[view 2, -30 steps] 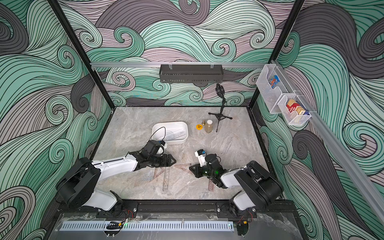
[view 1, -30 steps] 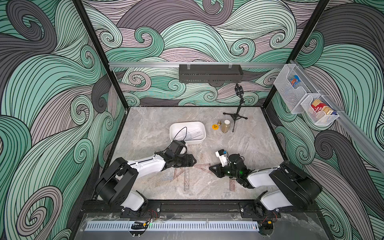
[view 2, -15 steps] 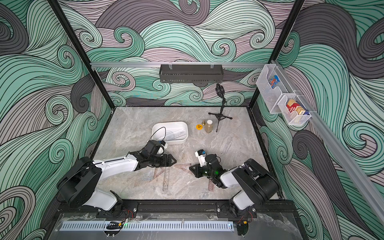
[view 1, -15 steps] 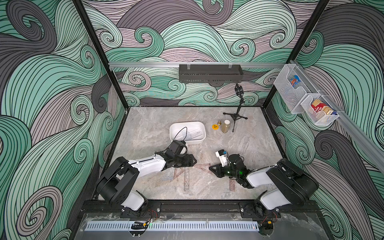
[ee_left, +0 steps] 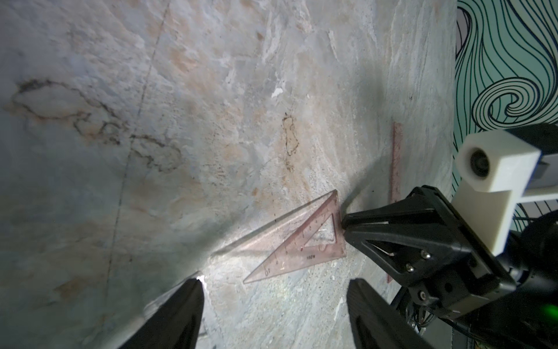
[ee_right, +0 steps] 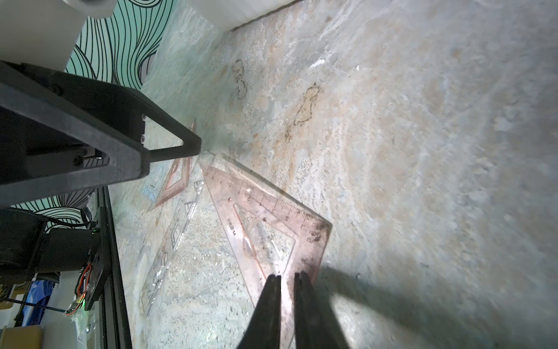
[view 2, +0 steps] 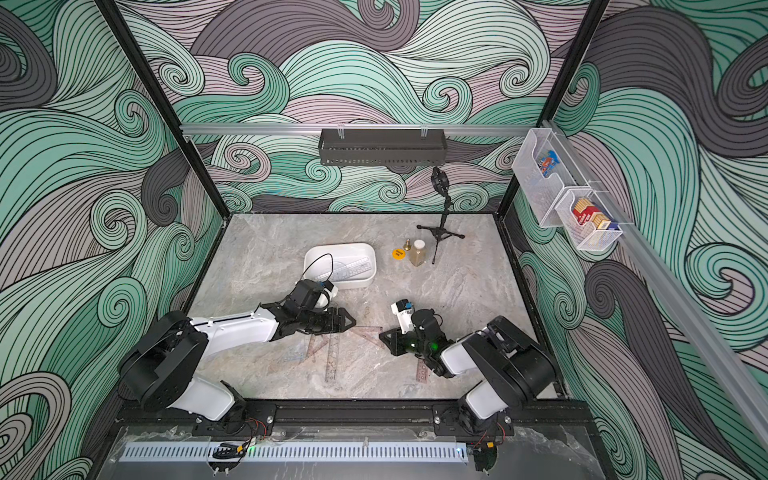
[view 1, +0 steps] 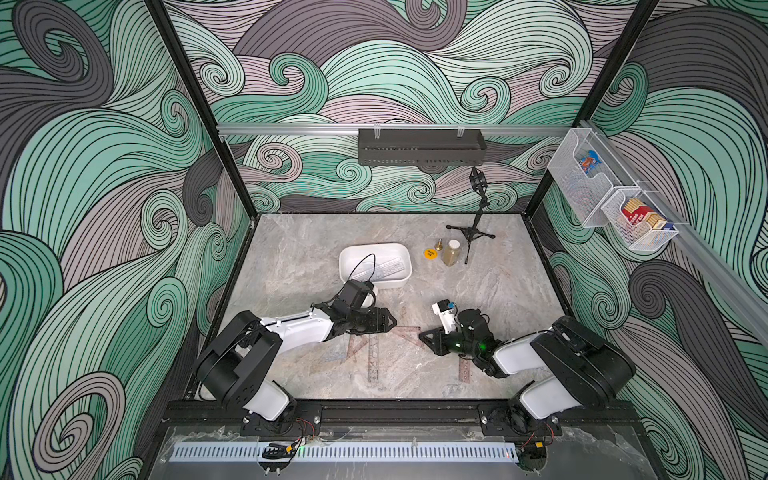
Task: Put the scattered rulers into the storage box
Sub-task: Pick up the ruler from the center of the board.
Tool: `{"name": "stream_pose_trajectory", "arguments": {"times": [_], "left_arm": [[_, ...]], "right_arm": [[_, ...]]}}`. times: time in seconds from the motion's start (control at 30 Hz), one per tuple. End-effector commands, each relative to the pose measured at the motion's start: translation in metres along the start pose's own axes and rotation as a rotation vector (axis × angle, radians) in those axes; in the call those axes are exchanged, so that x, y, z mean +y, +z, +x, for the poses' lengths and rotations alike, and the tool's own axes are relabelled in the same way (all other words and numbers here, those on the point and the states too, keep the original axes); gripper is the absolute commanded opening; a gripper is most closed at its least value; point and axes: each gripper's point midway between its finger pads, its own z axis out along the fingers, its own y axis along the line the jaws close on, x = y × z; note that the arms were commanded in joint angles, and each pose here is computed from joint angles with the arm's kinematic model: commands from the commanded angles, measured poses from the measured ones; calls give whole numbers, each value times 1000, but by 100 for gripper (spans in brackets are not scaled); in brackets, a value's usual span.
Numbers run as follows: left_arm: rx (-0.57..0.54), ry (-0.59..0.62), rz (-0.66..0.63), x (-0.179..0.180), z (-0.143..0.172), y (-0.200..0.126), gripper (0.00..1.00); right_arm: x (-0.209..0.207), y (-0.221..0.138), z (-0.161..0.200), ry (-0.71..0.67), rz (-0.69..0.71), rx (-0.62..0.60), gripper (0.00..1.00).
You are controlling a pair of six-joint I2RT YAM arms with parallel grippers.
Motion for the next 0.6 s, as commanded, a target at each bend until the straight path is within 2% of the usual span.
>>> {"name": "stream_pose_trajectory", "arguments": {"times": [0.0, 0.57], "left_arm": [[11, -10, 34, -4, 1, 4, 79], [47, -22, 24, 3, 0, 26, 71]], "right_arm": [[-11, 0, 19, 34, 29, 58, 15], [-16, 1, 25, 44, 28, 73, 15]]}}
